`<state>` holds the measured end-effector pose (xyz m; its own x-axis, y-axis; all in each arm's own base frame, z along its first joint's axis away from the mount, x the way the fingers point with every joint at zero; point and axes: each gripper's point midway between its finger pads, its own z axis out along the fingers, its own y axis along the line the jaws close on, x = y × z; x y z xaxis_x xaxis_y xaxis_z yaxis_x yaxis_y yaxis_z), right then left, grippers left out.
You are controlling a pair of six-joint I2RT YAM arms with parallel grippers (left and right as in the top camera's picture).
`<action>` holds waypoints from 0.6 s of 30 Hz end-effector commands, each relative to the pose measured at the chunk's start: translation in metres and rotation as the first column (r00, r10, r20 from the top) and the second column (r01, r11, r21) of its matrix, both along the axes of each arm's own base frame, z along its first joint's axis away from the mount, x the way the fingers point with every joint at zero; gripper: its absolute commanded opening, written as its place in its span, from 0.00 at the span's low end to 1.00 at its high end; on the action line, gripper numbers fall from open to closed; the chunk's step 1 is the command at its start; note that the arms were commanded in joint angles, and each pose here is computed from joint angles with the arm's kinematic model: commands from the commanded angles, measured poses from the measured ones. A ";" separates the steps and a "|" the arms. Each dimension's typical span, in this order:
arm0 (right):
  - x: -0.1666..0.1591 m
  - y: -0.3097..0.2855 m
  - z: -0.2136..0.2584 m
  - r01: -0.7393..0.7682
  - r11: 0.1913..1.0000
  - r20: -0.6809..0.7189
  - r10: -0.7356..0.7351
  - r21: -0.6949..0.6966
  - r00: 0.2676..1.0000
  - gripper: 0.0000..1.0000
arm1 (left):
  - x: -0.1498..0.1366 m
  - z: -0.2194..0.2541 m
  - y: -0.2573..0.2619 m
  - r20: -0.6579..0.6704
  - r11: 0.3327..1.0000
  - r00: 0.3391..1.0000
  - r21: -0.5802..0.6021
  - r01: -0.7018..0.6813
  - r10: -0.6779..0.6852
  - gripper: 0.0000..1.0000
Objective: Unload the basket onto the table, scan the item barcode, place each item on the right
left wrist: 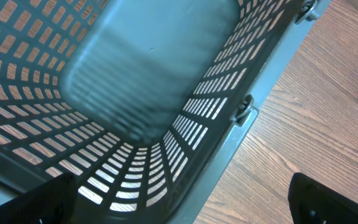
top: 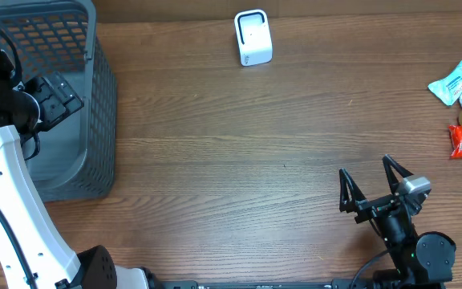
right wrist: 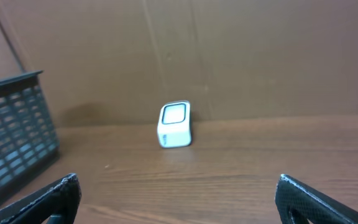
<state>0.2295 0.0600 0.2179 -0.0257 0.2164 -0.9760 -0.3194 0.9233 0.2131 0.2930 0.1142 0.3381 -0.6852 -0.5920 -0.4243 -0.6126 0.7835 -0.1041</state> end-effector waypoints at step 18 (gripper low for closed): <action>0.013 -0.028 -0.023 0.120 0.993 0.029 -0.120 0.021 0.992 1.00 | 0.000 0.001 0.002 -0.006 1.000 1.000 0.018 0.013 -0.013 1.00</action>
